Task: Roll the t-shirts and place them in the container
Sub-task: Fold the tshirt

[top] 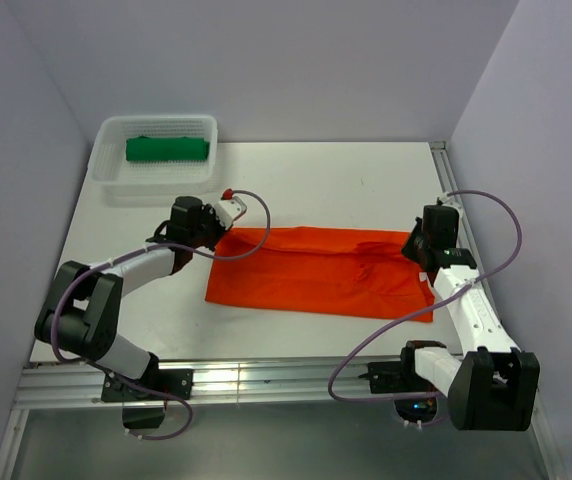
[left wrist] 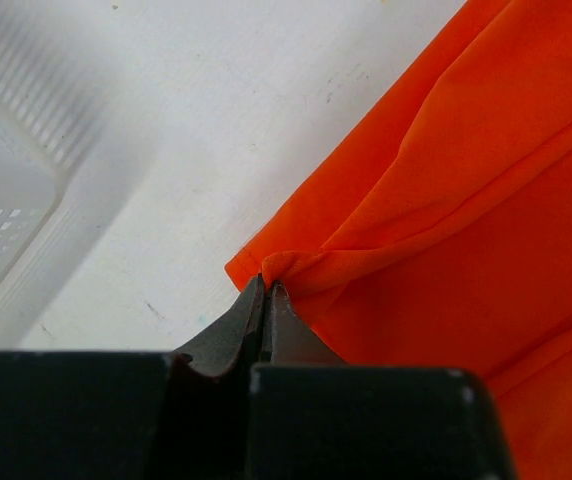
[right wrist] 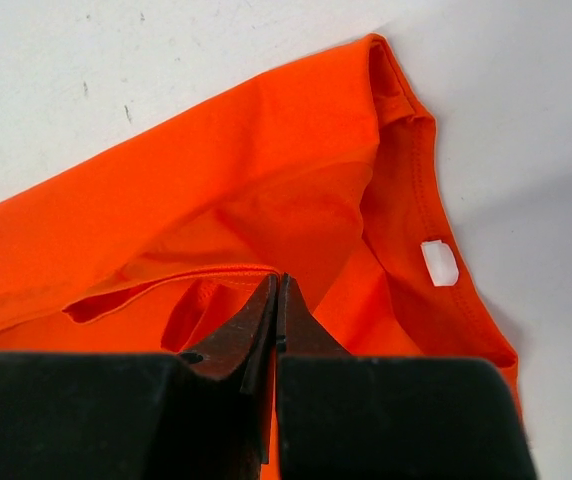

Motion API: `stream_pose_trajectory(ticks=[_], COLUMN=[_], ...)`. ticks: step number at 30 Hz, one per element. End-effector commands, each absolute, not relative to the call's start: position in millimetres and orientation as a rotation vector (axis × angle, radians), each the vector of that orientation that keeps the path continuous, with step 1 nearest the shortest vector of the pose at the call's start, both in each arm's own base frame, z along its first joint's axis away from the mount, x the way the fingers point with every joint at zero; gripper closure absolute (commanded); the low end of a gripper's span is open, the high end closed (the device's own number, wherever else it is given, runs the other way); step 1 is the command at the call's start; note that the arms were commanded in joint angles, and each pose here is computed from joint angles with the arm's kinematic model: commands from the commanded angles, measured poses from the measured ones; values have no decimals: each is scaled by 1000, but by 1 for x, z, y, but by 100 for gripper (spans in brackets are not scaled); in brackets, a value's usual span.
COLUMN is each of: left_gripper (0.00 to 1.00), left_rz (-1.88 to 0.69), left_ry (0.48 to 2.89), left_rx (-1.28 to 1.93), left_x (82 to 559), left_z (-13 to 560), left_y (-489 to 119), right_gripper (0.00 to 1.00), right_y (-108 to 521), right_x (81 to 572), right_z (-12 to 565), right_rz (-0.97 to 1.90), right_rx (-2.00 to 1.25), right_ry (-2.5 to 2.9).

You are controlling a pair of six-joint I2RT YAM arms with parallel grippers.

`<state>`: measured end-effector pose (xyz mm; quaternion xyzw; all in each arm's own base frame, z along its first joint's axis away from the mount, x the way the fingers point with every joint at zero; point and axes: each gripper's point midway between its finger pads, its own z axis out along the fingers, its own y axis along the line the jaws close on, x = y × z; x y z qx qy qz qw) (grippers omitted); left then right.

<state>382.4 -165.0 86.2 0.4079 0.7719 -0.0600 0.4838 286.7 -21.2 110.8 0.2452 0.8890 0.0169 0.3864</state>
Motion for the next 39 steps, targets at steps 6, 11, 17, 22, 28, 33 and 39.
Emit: stream_pose_trajectory(ticks=[6,11,17,22,28,33,39], left_gripper=[100,100,100,100,100,99,86], left_rz=[-160,-156,-154,-160,-164,-172,-186], left_ry=[1816,1819,1812,1814,1813,1819,1822], left_rx=[996,997,992,994,998,1004,1029], left_x=[375,372,370,368,366,361,349], left_z=[104,102,105,105,105,102,99], left_y=[-168,-166,-165,-165,-165,-164,-163], right_gripper=[100,100,100,100,100,100,96], right_y=[-25,-28,-29,-27,-29,-33,-37], right_x=[280,277,274,273,269,268,265], right_z=[110,113,118,116,117,119,119], right_rz=[10,0,2,7,0,-21,-46], right_rx=[677,704,716,728,756,779,803], right_ry=[2250,2231,2207,2216,2212,2197,2184])
